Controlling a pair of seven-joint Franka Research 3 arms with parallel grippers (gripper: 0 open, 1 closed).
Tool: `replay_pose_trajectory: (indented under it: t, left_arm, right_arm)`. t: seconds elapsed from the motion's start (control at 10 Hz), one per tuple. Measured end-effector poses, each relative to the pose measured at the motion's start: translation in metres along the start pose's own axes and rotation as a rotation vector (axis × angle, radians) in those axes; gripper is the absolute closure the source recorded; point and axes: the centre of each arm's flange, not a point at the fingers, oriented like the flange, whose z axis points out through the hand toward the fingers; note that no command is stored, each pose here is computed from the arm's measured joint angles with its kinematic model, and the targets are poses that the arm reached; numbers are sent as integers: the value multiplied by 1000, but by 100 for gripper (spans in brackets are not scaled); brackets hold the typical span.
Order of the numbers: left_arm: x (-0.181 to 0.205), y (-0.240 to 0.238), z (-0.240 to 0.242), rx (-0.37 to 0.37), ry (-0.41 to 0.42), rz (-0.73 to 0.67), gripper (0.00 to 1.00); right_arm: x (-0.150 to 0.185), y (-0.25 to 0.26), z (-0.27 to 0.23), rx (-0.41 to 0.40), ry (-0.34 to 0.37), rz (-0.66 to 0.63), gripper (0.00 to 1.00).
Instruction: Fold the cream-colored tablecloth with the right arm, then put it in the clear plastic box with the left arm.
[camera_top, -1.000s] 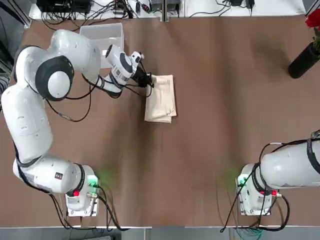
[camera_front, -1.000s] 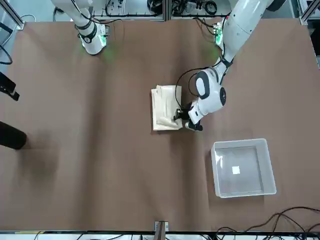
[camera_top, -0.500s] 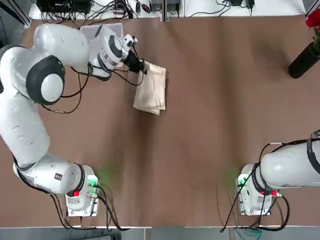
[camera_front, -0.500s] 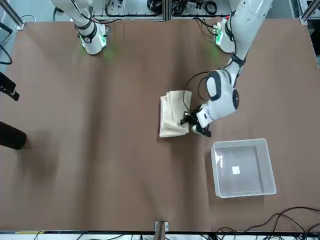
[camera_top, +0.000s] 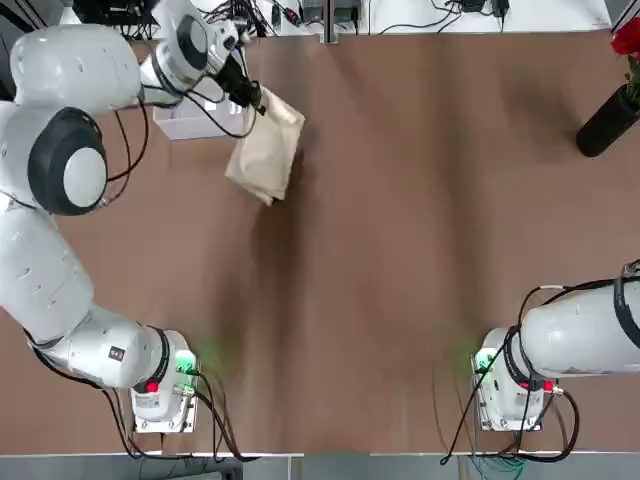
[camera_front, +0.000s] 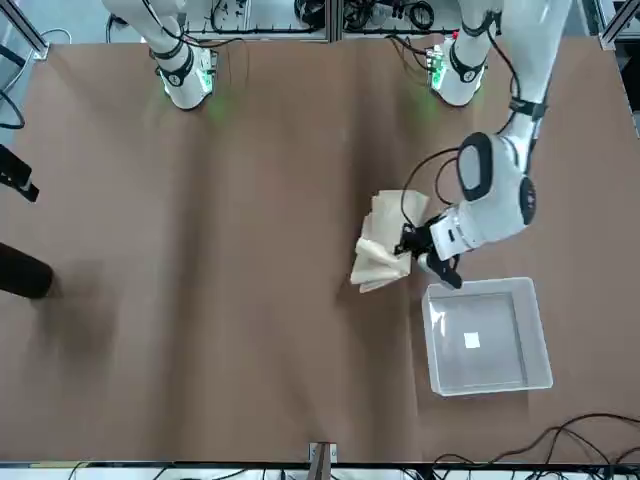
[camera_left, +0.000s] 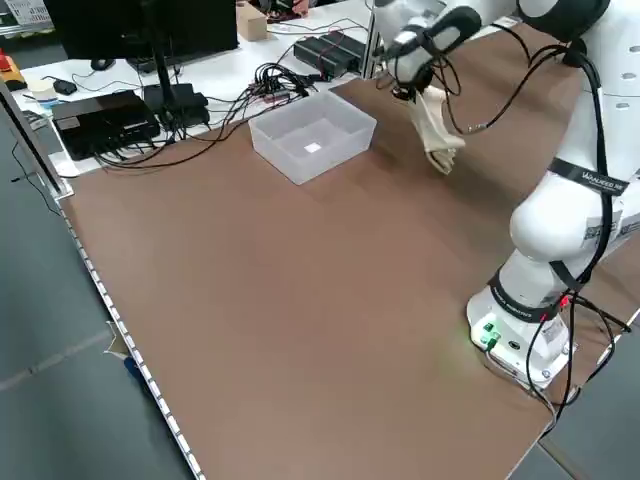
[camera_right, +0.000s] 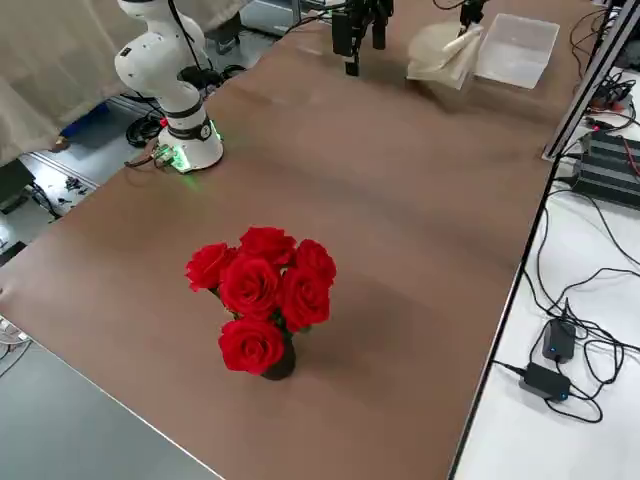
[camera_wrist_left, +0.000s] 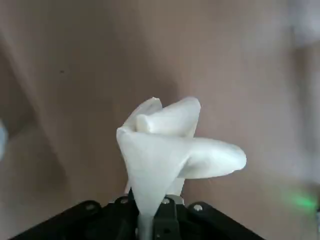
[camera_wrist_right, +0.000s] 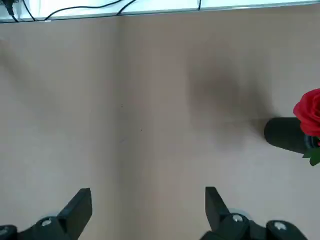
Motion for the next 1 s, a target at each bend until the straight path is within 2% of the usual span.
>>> replay_pose_trajectory:
  t: [0.2,0.4,0.6,0.8,1.0]
  left_arm:
    - [16,-12,-62,79,-61,69,87]
    - [30,-13,-109,181,-85,133,87]
    - [39,-10,-134,265,-121,209,87]
    - [48,-30,-159,319,-160,294,87]
    - [63,-53,-158,366,-200,389,87]
  right_arm:
    - [0,0,0,0,0,0,0]
    - [0,0,0,0,1,0,0]
    - [0,0,0,0,1,-1,0]
    - [0,0,0,0,2,0,0]
    - [0,0,0,0,2,-1,0]
